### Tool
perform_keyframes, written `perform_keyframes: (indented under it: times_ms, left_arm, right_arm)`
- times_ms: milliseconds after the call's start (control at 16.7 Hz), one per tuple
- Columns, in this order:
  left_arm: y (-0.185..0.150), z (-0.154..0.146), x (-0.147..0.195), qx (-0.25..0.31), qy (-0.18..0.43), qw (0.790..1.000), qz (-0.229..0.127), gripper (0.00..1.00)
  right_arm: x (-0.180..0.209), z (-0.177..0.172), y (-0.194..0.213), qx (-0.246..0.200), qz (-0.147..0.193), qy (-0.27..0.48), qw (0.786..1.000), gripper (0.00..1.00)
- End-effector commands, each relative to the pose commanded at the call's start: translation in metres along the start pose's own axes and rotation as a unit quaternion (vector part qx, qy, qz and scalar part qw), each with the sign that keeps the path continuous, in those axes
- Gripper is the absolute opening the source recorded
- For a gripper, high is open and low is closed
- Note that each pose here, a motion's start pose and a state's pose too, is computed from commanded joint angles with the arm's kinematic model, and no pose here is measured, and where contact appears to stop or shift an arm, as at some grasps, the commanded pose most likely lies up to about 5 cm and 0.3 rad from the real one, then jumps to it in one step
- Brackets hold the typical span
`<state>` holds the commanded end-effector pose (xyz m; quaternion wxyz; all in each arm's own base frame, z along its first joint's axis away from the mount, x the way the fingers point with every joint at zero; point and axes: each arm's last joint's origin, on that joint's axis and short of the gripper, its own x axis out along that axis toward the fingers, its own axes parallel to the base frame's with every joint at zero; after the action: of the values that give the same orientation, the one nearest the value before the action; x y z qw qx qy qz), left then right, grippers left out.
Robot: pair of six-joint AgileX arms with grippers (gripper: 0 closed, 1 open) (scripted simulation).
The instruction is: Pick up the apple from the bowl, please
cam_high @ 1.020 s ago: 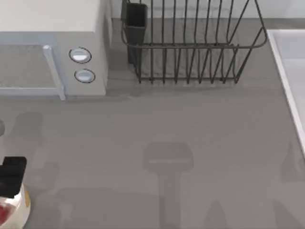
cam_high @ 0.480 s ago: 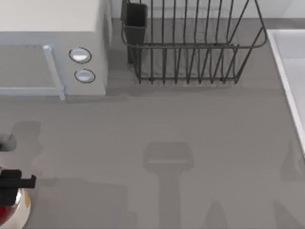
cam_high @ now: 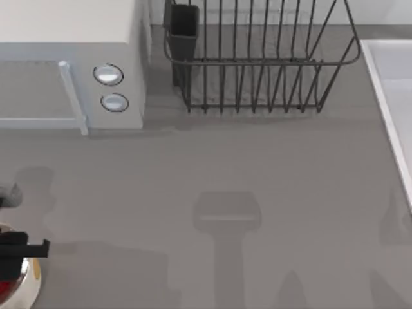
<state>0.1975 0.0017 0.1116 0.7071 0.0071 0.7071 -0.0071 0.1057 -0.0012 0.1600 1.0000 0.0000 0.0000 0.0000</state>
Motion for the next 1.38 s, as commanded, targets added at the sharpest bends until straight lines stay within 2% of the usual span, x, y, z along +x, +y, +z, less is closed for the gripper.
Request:
perform_keyframes:
  times_ms: [780,1260,1320,1380]
  left_arm:
    - [0.000,0.000,0.000,0.000,0.000,1.000,0.000,0.02]
    - [0.000,0.000,0.000,0.000,0.000,1.000,0.000,0.00]
    - [0.002,0.003,-0.021,-0.003,-0.032,0.999,0.007,0.00]
    - [0.002,0.003,-0.021,-0.003,-0.032,0.999,0.007,0.00]
  right_arm:
    - [0.000,0.000,0.000,0.000,0.000,0.000,1.000,1.00]
    - [0.000,0.000,0.000,0.000,0.000,0.000,1.000,1.00]
    - [0.000,0.000,0.000,0.000,0.000,0.000,1.000,1.00]
    - [0.000,0.000,0.000,0.000,0.000,0.000,1.000,1.00]
